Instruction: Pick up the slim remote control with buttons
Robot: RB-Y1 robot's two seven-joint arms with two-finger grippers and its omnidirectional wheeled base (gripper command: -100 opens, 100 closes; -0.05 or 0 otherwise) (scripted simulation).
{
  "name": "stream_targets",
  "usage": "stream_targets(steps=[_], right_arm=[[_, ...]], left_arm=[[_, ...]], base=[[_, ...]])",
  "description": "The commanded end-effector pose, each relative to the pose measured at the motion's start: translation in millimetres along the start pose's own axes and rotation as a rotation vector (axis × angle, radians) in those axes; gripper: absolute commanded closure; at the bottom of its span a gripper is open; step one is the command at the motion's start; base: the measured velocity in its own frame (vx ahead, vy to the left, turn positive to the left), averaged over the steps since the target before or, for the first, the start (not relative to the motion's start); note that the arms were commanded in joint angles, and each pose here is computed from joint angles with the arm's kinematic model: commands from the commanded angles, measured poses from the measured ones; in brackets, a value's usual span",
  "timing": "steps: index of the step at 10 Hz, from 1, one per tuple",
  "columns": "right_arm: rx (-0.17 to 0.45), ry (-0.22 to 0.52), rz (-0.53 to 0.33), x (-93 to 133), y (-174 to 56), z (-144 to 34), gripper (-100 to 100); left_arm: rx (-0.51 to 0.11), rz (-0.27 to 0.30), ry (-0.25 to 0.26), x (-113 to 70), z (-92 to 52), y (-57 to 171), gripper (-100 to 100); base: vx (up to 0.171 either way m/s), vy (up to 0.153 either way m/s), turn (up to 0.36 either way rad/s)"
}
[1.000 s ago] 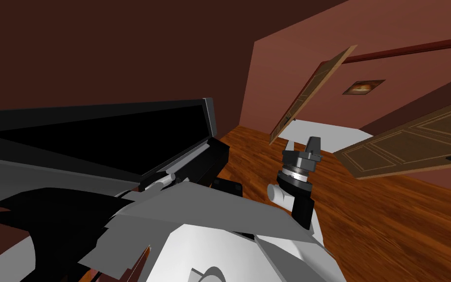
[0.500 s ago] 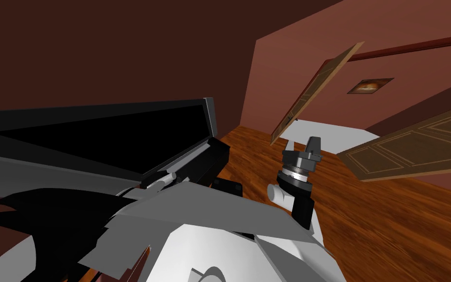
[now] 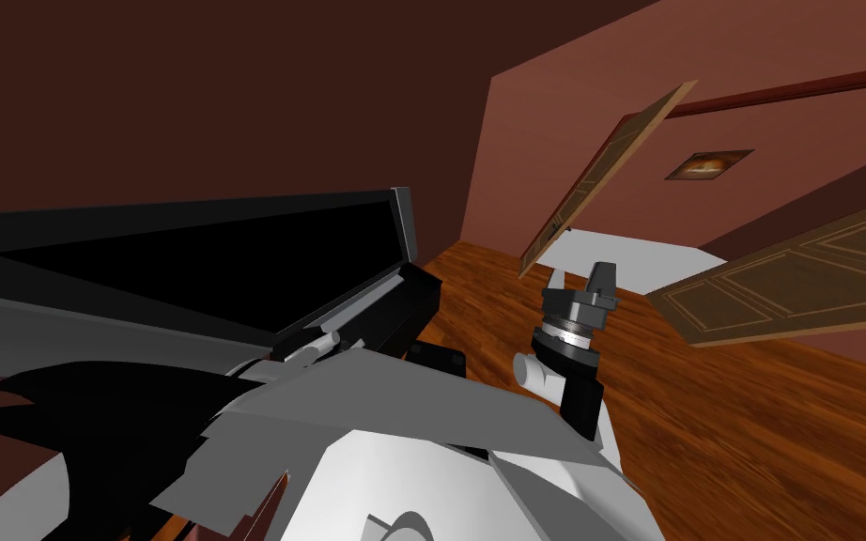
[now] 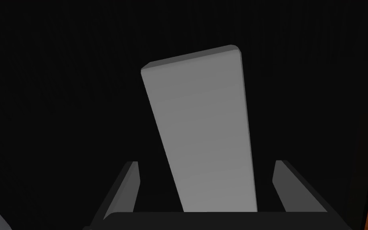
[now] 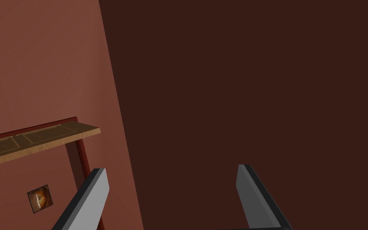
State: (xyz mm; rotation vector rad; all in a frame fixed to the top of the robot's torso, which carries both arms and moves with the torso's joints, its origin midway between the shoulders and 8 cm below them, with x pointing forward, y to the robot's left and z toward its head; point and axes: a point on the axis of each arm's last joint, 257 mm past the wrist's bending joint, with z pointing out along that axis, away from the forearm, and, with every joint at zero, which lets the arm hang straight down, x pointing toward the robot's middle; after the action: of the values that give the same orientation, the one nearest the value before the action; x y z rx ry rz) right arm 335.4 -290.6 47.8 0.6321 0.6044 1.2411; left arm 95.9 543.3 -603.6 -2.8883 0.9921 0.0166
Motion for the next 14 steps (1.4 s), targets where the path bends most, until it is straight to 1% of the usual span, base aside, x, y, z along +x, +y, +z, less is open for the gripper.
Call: stream_targets(steps=[1,2,3,4,5,9,10,11,13,14], right_arm=[[0.0,0.0,0.0,0.0,0.0,0.0,0],[0.0,0.0,0.0,0.0,0.0,0.0,0],[0.0,0.0,0.0,0.0,0.0,0.0,0],[0.0,0.0,0.0,0.0,0.0,0.0,0],[0.0,0.0,0.0,0.0,0.0,0.0,0],[0.0,0.0,0.0,0.0,0.0,0.0,0],[0.0,0.0,0.0,0.0,0.0,0.0,0],[0.0,0.0,0.0,0.0,0.0,0.0,0],[0.0,0.0,0.0,0.0,0.0,0.0,0],[0.0,0.0,0.0,0.0,0.0,0.0,0]], left_arm=[[0.005,0.005,-0.001,5.7,7.3,9.4,-100],[0.007,0.009,-0.001,10.5,12.9,16.9,-100],[0.007,0.01,-0.001,12.2,14.7,19.4,-100],[0.018,0.017,-0.006,8.2,9.8,9.5,-100],[0.018,0.013,-0.005,8.9,9.9,10.0,100],[0.019,0.01,-0.004,9.3,9.7,9.5,100],[0.019,0.011,-0.004,9.3,9.7,9.3,0],[0.005,0.005,-0.001,5.7,7.3,9.4,100],[0.002,0.0,0.0,-1.9,-2.4,-2.7,100],[0.002,-0.001,0.001,-3.3,-4.4,-5.1,100]], base=[[-0.01,0.011,-0.033],[-0.005,0.005,-0.016],[0.0,0.0,0.0],[0.0,0.0,0.0],[0.0,0.0,0.0],[0.0,0.0,0.0],[0.0,0.0,0.0],[0.0,0.0,0.0],[0.008,-0.009,0.028],[0.005,-0.004,0.011]])
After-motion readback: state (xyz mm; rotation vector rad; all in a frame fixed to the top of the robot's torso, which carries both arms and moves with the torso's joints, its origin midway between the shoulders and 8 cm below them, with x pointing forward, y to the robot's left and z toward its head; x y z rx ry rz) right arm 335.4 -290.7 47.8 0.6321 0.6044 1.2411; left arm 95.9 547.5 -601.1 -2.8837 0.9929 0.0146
